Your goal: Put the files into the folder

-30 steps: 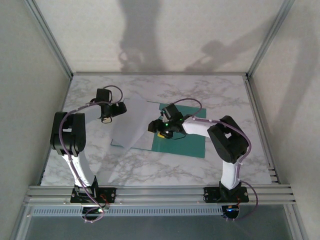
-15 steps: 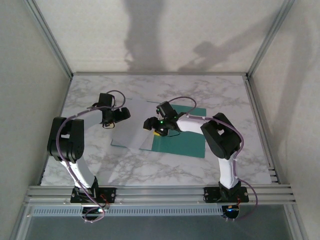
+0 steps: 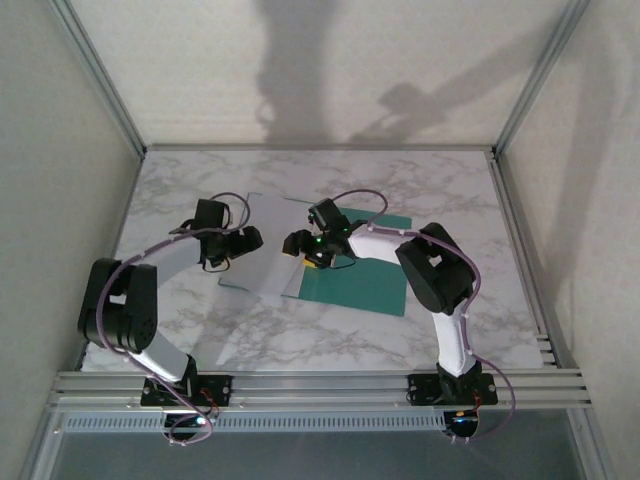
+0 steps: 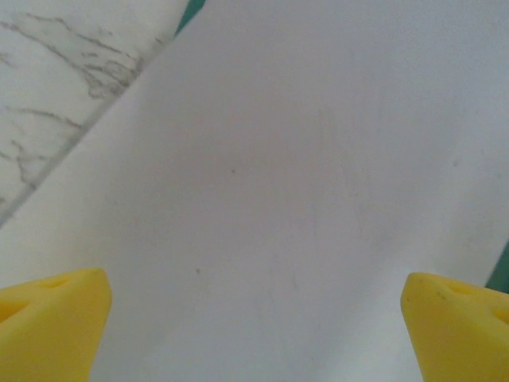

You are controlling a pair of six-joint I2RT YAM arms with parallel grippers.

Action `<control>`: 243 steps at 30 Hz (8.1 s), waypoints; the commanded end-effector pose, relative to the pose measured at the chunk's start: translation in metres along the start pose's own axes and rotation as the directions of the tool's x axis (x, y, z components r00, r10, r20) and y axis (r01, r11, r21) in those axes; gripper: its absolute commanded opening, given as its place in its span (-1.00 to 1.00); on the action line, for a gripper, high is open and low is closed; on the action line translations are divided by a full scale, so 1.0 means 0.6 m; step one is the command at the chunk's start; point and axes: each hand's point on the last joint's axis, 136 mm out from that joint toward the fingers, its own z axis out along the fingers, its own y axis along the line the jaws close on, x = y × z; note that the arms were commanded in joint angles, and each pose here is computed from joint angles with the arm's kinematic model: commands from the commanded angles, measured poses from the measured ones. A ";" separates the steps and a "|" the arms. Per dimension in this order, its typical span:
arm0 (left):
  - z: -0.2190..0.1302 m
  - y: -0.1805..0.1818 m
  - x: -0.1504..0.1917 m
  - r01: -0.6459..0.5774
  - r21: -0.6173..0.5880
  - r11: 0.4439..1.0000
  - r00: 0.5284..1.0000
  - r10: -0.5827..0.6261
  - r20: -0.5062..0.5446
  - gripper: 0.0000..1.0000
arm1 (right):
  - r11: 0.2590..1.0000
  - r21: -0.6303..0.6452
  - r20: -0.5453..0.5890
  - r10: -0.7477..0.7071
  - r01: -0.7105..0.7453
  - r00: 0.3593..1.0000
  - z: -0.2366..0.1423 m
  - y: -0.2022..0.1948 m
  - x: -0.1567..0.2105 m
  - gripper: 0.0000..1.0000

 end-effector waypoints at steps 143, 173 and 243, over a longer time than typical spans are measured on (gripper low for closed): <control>-0.225 -0.118 -0.168 -0.077 0.221 0.972 0.888 -0.034 0.459 0.99 | 0.922 0.117 0.299 -0.387 0.369 0.873 -0.427 0.040 -0.004 -0.97; -0.199 -0.206 -0.202 -0.105 0.319 0.942 0.901 -0.046 0.432 0.96 | 0.988 0.115 0.254 -0.132 0.106 0.958 -0.368 -0.101 0.008 -0.96; -0.167 -0.204 -0.148 -0.067 0.252 0.966 0.939 -0.024 0.343 0.96 | 0.984 0.025 0.314 -0.173 0.174 0.933 -0.387 -0.145 0.032 -0.93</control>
